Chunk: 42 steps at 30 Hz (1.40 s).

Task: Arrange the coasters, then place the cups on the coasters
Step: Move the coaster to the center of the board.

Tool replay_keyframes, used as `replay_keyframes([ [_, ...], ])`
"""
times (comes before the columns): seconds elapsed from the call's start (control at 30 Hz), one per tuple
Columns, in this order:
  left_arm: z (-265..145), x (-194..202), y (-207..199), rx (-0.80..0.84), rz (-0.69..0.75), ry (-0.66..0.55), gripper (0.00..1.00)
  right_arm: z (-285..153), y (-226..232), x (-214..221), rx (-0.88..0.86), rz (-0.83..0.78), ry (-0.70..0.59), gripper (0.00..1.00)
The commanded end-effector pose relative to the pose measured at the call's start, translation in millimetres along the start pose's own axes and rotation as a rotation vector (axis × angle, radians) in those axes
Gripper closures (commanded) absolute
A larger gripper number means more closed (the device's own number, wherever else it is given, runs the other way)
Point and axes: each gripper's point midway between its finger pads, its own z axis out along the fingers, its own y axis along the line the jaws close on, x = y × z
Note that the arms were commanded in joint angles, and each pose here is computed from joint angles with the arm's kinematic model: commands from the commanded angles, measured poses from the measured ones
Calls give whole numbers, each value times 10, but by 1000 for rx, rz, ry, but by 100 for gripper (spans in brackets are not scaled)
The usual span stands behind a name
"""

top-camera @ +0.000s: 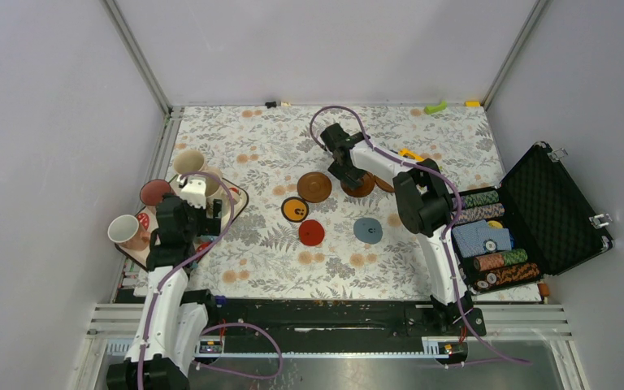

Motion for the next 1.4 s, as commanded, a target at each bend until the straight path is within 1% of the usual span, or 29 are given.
replay_keyframes([
  [0.0,-21,-231,140,-54,3,-50,1,64,212,272,-70,-64,91,0],
  [0.33,-34,-245,100,-35,4,-65,1,13,310,207,-90,-73,74,2],
  [0.97,-58,-271,86,-29,6,-85,1,11,297,200,-82,-70,74,2],
  [1.37,-17,-227,65,-13,9,-55,1,11,301,208,-83,-72,76,2],
])
